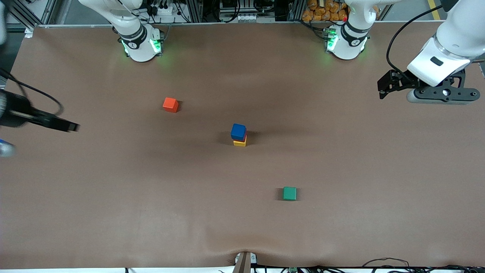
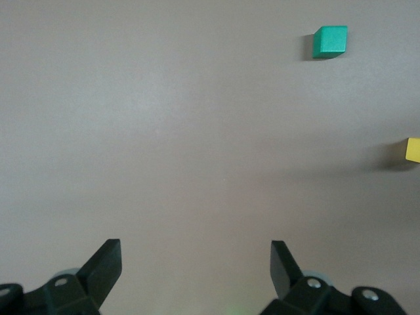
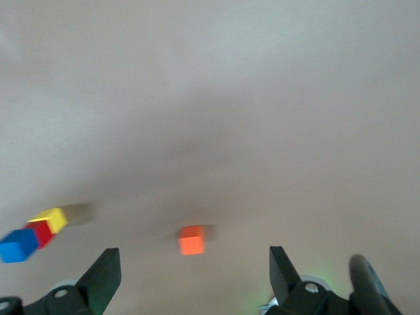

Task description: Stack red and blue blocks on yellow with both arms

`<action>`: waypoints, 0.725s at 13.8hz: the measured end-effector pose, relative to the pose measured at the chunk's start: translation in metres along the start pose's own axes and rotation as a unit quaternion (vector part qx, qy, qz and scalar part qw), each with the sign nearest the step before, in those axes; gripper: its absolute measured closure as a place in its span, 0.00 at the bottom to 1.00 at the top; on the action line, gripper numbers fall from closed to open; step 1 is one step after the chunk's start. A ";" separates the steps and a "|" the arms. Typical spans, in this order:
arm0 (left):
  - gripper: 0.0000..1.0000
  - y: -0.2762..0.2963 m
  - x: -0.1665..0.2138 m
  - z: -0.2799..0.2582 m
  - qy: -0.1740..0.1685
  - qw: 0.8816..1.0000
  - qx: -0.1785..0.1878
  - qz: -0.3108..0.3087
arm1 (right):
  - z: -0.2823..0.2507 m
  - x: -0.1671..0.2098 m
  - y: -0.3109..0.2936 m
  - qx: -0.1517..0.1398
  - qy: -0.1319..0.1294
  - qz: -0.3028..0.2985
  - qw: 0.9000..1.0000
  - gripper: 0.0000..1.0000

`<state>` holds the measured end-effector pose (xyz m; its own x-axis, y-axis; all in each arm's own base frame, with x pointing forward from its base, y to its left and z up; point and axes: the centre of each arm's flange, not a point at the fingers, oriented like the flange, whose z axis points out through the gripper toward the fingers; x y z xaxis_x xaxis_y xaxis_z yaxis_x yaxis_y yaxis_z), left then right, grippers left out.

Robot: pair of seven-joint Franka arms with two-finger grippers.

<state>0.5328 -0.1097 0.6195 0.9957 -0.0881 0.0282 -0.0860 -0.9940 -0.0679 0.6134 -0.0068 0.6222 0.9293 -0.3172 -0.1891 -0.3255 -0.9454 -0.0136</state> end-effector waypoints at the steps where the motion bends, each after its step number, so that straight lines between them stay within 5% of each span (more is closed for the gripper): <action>1: 0.00 0.000 0.000 0.000 0.000 1.000 0.000 0.000 | -0.015 -0.013 0.007 -0.019 0.011 -0.013 1.000 0.00; 4: 0.00 0.000 0.000 0.000 0.000 1.000 0.000 0.000 | -0.042 -0.053 0.010 -0.033 0.026 -0.037 0.998 0.00; 10: 0.00 0.009 -0.003 -0.001 -0.003 1.000 0.001 0.007 | 0.002 -0.084 -0.005 -0.043 0.024 -0.064 0.997 0.00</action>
<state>0.5295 -0.1181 0.6200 0.9946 -0.1014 0.0221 -0.0996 -0.9926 -0.0700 0.5360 0.0244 0.6358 0.9701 -0.1958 -0.1432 -0.1905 -0.9804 0.0500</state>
